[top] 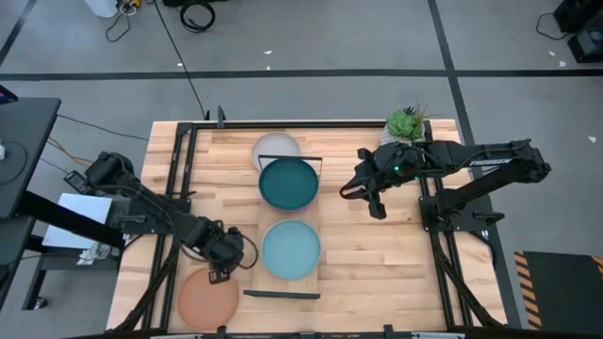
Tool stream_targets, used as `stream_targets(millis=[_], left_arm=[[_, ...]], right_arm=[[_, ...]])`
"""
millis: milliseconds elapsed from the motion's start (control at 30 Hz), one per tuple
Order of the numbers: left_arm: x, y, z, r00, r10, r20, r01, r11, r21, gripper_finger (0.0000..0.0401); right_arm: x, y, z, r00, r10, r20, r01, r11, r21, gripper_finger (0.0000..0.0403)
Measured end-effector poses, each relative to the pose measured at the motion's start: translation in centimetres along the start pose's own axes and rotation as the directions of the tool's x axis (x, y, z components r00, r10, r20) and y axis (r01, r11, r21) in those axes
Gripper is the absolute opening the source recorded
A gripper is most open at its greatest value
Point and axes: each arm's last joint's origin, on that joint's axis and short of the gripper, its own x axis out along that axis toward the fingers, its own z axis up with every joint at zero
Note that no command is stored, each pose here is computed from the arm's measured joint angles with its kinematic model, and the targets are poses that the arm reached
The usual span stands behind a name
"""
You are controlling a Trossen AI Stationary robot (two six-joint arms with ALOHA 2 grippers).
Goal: Place and stack plates onto a shelf
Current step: Stack the brown plate on top of the light blue plate on the shelf
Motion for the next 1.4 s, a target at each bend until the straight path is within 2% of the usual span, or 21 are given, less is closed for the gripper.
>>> stream_targets(millis=[300, 533, 700, 800, 933, 1000, 1200, 1300, 1400], left_arm=[[1.9, -1.2, -2.6, 1.0, 0.005, 0.005, -0.006, 0.994, 0.111, 0.0115], [3.0, -1.2, -3.5, 0.999, -0.006, 0.037, 0.001, 0.991, 0.135, 0.0114], [4.0, -0.8, -3.9, 1.0, -0.007, 0.013, 0.005, 0.99, 0.144, 0.0112], [4.6, -0.8, -4.0, 1.0, 0.006, -0.013, -0.003, 0.981, 0.192, 0.0093], [5.2, -1.0, -4.0, 0.998, 0.003, -0.061, 0.012, 0.969, 0.245, 0.0023], [5.2, -0.9, -4.0, 0.997, 0.002, -0.08, 0.018, 0.968, 0.249, 0.0016], [2.8, -1.4, -3.6, 0.996, 0.027, -0.089, 0.005, 0.94, 0.341, 0.0015], [0.4, -1.9, -3.3, 0.996, 0.029, -0.079, 0.007, 0.911, 0.412, 0.0015], [-2.8, -1.9, -2.8, 0.995, 0.072, -0.062, -0.04, 0.911, 0.411, 0.0015]], right_arm=[[0.0, 0.0, 0.0, 1.0, 0.0, 0.001, 0.0, 1.0, 0.0, 0.0098], [0.0, 0.0, 0.0, 1.0, 0.0, 0.0, 0.0, 1.0, 0.011, 0.0098], [0.0, 0.0, 0.0, 1.0, 0.0, -0.001, 0.0, 1.0, 0.012, 0.0098], [0.0, 0.0, 0.0, 1.0, 0.0, -0.001, 0.0, 1.0, 0.012, 0.0098], [0.0, 0.0, 0.0, 1.0, 0.0, -0.004, 0.0, 1.0, 0.02, 0.0098], [0.0, 0.0, 0.0, 1.0, 0.0, -0.005, 0.0, 1.0, 0.02, 0.0098], [0.0, 0.0, 0.0, 1.0, -0.001, -0.004, 0.001, 1.0, 0.024, 0.0098], [0.0, 0.0, 0.0, 1.0, -0.002, -0.004, 0.002, 1.0, 0.028, 0.0098], [0.0, 0.0, 0.0, 1.0, -0.004, -0.004, 0.004, 1.0, 0.028, 0.0098]])
